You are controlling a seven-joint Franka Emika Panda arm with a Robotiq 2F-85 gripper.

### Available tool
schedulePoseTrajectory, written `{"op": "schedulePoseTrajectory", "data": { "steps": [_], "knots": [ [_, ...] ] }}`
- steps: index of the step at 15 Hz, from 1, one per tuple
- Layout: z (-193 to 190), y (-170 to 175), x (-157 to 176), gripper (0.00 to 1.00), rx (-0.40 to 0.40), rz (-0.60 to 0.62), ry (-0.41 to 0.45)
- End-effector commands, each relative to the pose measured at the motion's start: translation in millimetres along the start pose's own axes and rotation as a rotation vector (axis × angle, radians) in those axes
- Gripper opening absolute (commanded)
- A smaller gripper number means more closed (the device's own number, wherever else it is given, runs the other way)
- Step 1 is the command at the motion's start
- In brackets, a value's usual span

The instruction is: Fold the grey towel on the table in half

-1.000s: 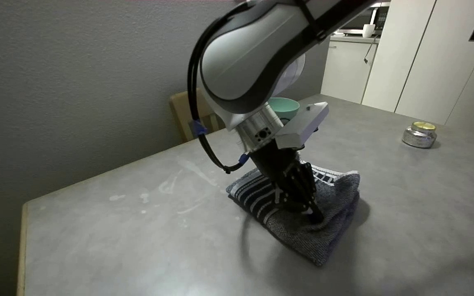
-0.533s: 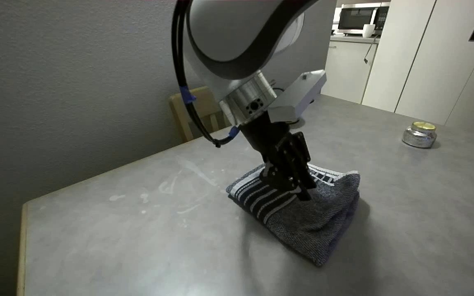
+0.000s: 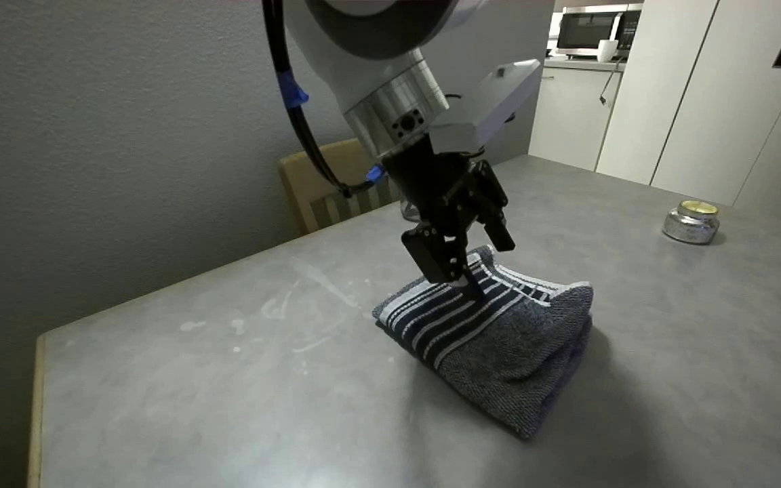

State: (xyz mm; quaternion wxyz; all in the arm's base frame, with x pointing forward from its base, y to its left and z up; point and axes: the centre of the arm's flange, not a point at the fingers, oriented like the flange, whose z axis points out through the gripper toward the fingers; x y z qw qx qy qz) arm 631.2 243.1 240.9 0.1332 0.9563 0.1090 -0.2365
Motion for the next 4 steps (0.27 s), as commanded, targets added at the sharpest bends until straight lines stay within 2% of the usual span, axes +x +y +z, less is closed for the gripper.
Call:
{"op": "schedulePoseTrajectory", "data": {
  "steps": [1,2,4],
  "knots": [
    [0.6,-0.5,0.3,0.94,0.000,-0.001,-0.001],
    [2.0,-1.2,0.8,0.99,-0.001,-0.002,-0.003],
    [3.7,-2.4,1.4,1.00,-0.002,-0.003,-0.006]
  ]
}}
